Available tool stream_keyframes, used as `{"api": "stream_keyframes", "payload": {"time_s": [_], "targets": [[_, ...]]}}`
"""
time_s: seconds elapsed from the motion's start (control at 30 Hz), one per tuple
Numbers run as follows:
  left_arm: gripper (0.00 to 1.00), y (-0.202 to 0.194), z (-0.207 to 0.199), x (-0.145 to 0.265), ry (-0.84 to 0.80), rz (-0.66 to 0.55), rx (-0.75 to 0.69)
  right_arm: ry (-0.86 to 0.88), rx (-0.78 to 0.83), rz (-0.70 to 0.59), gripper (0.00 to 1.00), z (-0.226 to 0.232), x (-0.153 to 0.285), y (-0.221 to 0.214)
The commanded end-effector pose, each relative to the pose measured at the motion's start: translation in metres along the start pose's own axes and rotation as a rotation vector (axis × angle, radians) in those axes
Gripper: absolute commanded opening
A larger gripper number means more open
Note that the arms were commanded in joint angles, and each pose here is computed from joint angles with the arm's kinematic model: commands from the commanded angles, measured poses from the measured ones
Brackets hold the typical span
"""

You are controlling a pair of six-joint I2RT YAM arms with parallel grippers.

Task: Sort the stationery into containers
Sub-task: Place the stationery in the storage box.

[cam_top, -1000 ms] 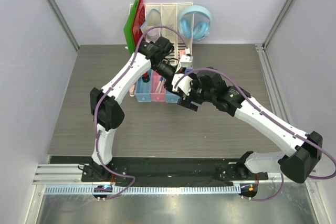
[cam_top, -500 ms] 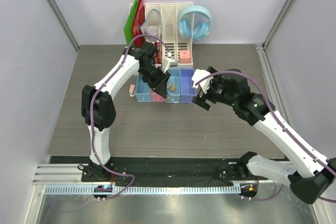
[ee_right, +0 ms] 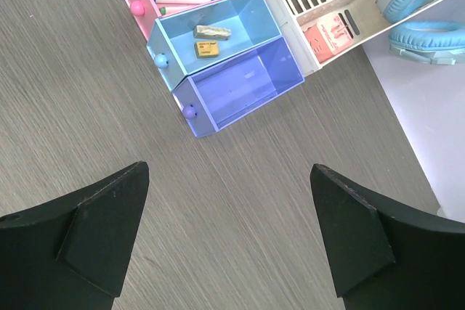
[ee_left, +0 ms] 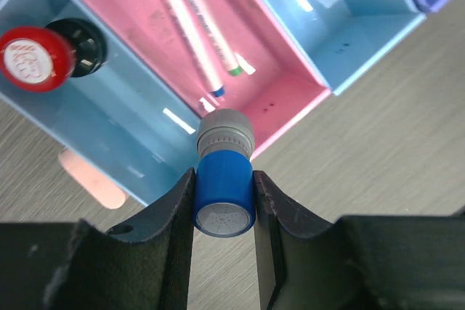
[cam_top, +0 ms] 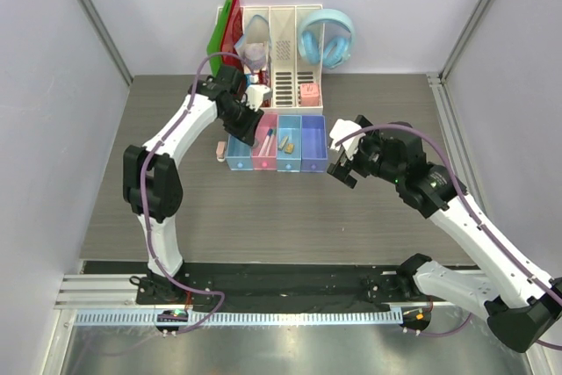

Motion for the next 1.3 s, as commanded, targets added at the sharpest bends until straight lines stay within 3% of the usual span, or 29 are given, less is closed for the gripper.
{"api": "stream_keyframes", "payload": {"time_s": [0.0, 0.4, 0.87, 1.13, 1.27], "targets": [[0.00, 0.006, 0.020, 0.005, 0.157, -0.024, 0.007, -0.032, -0.005, -0.074, 0.98, -0.006, 0.006, 0.014], [0.00, -0.006, 0.042, -0.007, 0.280, 0.018, 0.010, -0.032, -0.013, -0.076, 0.98, -0.005, 0.004, 0.011], [0.00, -0.027, 0.050, -0.049, 0.240, 0.105, 0.019, -0.035, -0.017, -0.079, 0.98, -0.007, 0.004, 0.012], [0.29, -0.027, 0.050, -0.050, 0.231, 0.117, 0.019, -0.034, -0.018, -0.077, 0.98, -0.007, 0.003, 0.011], [0.38, -0.025, 0.047, -0.046, 0.222, 0.109, 0.022, -0.033, -0.018, -0.076, 0.98, -0.007, 0.003, 0.011]]}}
Point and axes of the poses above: each gripper's point midway between its finger pads, its own x axis back along the fingers, its own z axis along the line the jaws close on, y = z × x, the point moved 3 cm from there along x, back along the fingers, and after that the axes turned 5 degrees about -x, right-handed, at the moved point
